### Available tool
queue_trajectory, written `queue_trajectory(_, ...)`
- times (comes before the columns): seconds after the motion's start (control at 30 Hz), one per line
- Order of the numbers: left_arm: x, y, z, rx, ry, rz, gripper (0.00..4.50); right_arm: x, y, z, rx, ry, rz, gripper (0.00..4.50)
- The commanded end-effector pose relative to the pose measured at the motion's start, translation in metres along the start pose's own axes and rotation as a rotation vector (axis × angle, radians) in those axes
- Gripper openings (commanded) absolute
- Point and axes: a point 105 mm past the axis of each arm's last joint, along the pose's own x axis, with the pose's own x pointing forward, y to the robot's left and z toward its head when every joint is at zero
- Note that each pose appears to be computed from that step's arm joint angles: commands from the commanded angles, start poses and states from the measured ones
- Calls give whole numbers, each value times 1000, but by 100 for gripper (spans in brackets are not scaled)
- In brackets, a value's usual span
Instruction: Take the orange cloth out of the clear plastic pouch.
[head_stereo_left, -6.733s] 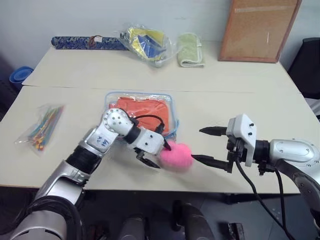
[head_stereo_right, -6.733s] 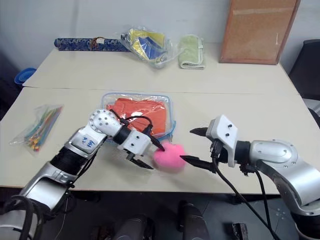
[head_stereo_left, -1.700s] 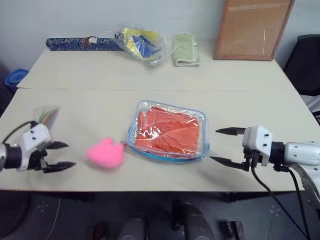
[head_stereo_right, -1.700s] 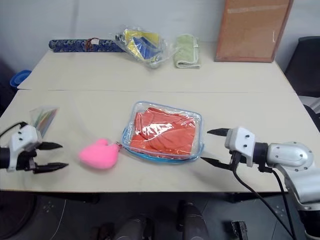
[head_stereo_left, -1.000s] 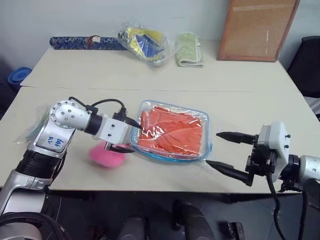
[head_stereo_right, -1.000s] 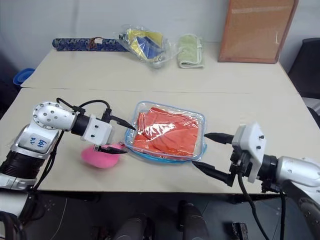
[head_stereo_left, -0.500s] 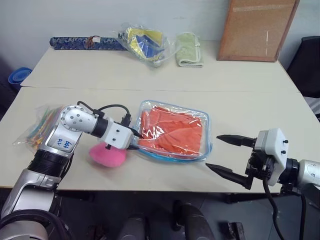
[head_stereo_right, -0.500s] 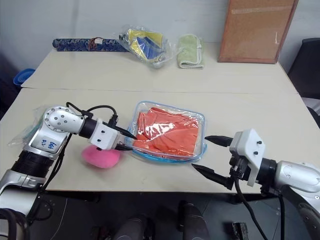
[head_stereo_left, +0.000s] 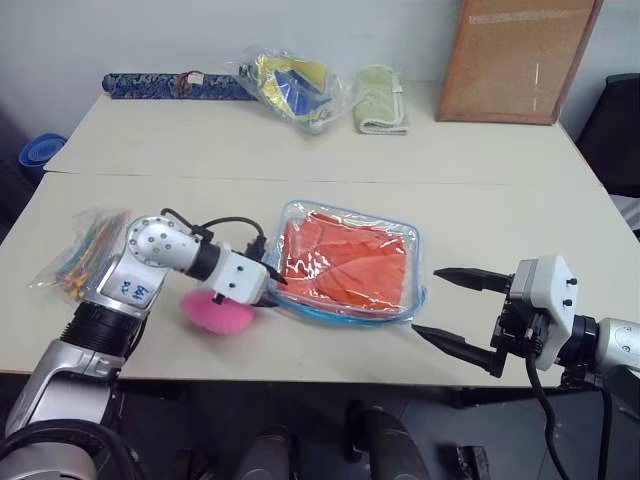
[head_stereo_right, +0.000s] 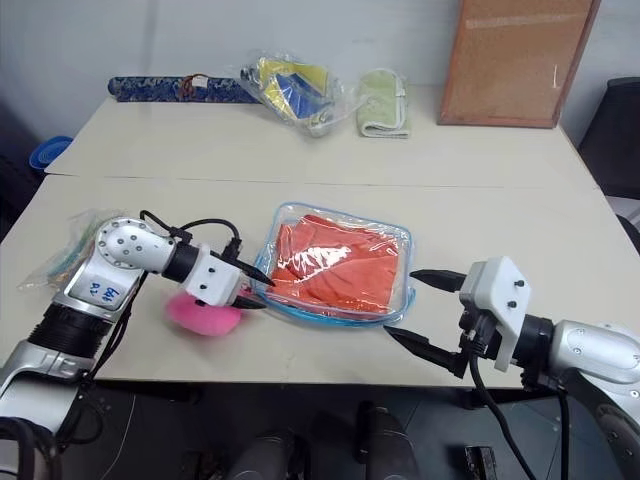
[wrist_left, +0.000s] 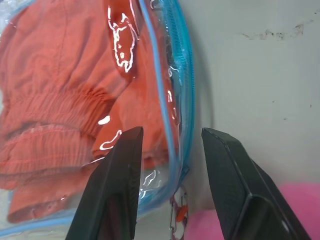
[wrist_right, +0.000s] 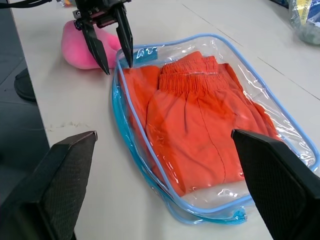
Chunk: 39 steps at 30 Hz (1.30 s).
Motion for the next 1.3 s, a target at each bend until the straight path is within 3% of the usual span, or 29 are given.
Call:
queue_trajectory(0.03,-6,9,6,18,-17,23,84,-2,-1,7,-42,-6,-14,450)
queue_trajectory(0.13,-8,10,8,9,-29,20,3,-3,-1,7,-44,-4,-14,450)
queue_trajectory(0.7,-12,24,23,-394,-205,81,3,3,0,10,-61,-8,3,450)
queue_trajectory(0.93,7,57,34,-581,-314,238,3,6,9,6,-72,6,2,450)
queue_trajectory(1.07,22,62,49,-621,-364,260,0,16,16,-3,-57,14,-26,362)
queue_trajectory(1.17,28,56,59,-604,-379,243,0,25,12,-9,-76,24,-73,257)
queue_trajectory(1.3,32,52,61,-595,-373,244,0,38,-20,-19,-118,57,-224,121)
